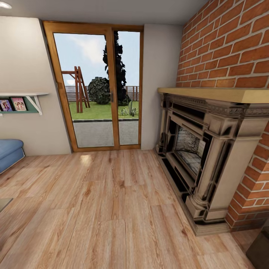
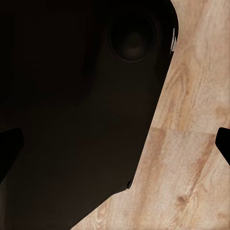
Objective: Turn on the radio receiver that's on the table in the living room.
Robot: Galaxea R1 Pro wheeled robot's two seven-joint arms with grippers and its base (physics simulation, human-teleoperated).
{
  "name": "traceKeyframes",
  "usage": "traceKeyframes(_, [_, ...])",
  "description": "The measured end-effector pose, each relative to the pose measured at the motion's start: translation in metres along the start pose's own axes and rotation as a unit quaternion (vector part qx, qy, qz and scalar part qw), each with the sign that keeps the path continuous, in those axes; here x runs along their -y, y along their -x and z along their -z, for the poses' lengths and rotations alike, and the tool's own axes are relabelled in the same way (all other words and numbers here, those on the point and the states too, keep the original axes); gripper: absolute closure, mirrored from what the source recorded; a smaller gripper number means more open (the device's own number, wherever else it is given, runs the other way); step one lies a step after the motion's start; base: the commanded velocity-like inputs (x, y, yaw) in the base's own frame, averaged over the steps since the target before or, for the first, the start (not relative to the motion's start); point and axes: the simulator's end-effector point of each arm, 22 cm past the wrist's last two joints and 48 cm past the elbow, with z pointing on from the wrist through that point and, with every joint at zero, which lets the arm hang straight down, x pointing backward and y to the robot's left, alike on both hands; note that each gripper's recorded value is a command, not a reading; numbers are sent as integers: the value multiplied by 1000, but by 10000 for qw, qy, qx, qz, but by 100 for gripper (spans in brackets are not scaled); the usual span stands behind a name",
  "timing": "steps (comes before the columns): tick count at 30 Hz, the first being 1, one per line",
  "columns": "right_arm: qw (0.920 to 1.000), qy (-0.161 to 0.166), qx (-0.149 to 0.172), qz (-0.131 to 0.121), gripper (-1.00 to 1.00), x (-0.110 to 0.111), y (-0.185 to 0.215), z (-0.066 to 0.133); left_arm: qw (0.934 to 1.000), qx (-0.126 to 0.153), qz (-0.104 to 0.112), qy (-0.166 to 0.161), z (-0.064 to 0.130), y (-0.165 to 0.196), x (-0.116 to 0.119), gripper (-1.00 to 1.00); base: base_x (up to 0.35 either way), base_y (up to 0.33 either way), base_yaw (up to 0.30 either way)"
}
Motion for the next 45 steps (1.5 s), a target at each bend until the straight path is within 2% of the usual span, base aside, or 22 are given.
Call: traceKeyframes(45, [10000,0,0,0,-100,0,0,0,10000,0,0,0,0,0,0,-100,0,0,0])
